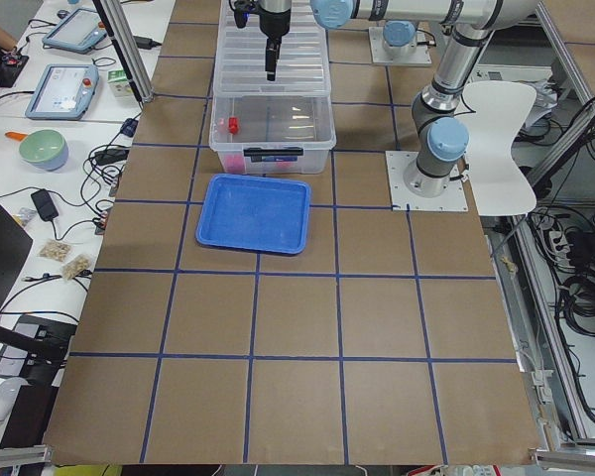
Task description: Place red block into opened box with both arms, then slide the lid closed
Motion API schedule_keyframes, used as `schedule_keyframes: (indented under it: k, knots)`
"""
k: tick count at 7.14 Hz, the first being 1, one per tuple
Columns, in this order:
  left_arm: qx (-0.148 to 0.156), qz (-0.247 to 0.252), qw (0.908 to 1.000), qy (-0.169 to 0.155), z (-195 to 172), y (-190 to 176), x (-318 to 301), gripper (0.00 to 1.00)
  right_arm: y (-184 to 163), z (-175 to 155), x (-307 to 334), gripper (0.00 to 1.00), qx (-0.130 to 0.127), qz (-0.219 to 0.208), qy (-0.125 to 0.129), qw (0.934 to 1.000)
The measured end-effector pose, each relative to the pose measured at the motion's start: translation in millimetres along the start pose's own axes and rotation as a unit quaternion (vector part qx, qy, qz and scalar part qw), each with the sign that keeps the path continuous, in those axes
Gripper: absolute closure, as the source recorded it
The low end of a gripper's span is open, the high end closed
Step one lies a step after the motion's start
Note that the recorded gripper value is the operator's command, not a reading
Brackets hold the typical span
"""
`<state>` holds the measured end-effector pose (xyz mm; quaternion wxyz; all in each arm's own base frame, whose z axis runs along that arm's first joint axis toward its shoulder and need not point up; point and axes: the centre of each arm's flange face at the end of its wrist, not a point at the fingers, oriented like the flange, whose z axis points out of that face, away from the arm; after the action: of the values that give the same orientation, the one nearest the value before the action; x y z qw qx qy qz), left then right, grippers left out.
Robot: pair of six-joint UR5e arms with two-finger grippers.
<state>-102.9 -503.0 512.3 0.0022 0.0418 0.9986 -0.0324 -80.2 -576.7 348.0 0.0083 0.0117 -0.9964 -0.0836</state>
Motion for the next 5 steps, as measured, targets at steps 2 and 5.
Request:
schedule_keyframes:
  k: [2,5]
  knots:
    - [0.001,0.000,1.0000,0.000,-1,0,0,0.00,1,1,-5,0.00,-0.001,-0.001,-0.002,1.0000]
    - [0.000,-0.001,1.0000,0.000,0,0,-1,0.00,-2,-1,-26,0.00,0.005,0.007,-0.009,0.9999]
